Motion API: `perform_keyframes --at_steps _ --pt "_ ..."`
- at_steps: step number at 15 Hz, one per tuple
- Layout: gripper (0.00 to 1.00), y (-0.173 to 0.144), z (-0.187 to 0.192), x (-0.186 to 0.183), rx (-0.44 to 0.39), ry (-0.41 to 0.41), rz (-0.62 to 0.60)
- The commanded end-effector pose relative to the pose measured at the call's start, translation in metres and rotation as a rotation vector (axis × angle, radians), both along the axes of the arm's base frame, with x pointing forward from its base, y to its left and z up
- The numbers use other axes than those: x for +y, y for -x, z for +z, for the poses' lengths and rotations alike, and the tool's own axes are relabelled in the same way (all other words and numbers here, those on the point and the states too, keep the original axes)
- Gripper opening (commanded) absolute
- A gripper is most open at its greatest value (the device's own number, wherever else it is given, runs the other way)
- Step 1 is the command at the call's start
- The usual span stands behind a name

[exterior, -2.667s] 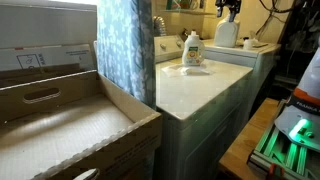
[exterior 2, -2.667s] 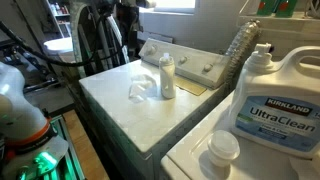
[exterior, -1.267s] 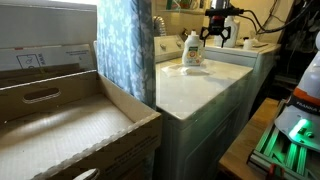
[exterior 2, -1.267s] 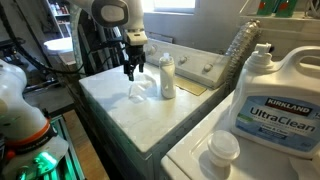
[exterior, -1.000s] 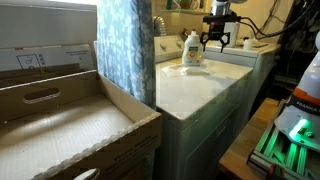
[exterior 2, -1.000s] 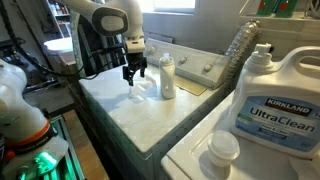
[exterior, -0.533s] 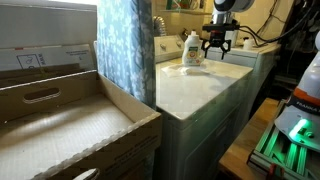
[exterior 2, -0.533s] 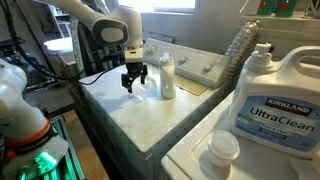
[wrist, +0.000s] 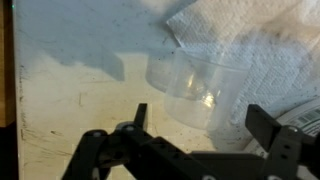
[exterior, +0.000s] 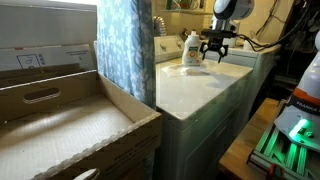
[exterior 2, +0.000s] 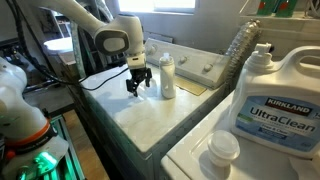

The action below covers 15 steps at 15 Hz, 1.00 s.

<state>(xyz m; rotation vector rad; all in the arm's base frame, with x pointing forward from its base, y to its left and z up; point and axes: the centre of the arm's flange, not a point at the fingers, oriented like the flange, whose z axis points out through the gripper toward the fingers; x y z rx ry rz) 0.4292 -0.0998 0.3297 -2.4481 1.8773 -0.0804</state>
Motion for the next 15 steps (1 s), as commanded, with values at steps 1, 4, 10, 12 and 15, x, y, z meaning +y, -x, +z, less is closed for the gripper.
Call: perform_keyframes --at_steps 1,4,10,12,15 --pt "1.0 -0.001 -0.018 -0.004 -0.018 -0.005 -0.054" --pt "1.0 -0.004 -0.028 -0.004 -0.012 -0.023 -0.078" --pt "1.0 -0.006 -0.041 -0.003 0.015 -0.059 -0.103" --pt "0.96 -0.006 -0.043 -0.004 0.018 -0.064 -0.109" --pt "0.9 -0.006 -0.045 -0.005 0.023 -0.065 -0.114"
